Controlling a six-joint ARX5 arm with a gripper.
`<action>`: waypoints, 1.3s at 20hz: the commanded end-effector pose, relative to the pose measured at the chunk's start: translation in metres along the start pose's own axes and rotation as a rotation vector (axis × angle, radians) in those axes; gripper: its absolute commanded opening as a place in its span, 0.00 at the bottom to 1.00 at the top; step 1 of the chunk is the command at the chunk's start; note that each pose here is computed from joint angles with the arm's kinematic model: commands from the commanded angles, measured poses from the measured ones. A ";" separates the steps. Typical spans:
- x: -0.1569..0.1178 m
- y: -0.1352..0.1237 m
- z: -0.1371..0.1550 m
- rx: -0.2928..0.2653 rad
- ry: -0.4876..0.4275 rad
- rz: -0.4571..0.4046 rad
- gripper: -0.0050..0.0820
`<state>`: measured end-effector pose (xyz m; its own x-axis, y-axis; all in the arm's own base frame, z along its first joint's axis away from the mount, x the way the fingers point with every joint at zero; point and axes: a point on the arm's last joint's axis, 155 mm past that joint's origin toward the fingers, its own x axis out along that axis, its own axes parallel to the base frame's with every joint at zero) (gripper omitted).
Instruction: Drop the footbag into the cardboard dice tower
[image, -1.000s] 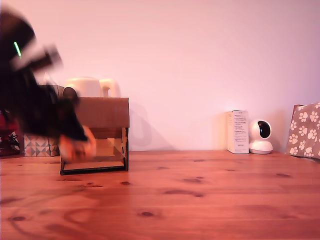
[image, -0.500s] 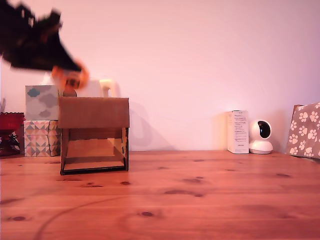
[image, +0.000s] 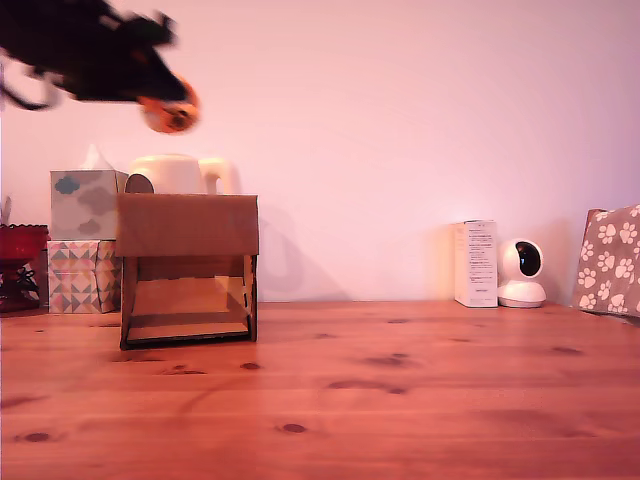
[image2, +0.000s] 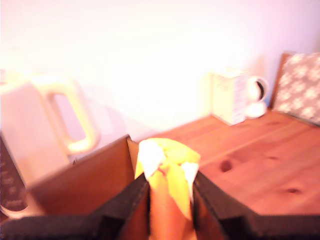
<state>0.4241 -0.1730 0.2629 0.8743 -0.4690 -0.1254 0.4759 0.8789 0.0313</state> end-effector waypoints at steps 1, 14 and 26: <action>0.016 0.009 0.000 0.001 0.032 0.012 0.24; 0.094 0.062 -0.039 -0.074 0.292 0.043 0.25; 0.066 0.053 -0.008 -0.055 0.330 0.030 0.74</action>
<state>0.5130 -0.1549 0.2223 0.7869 -0.3863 -0.4812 0.4271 0.9038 -0.0271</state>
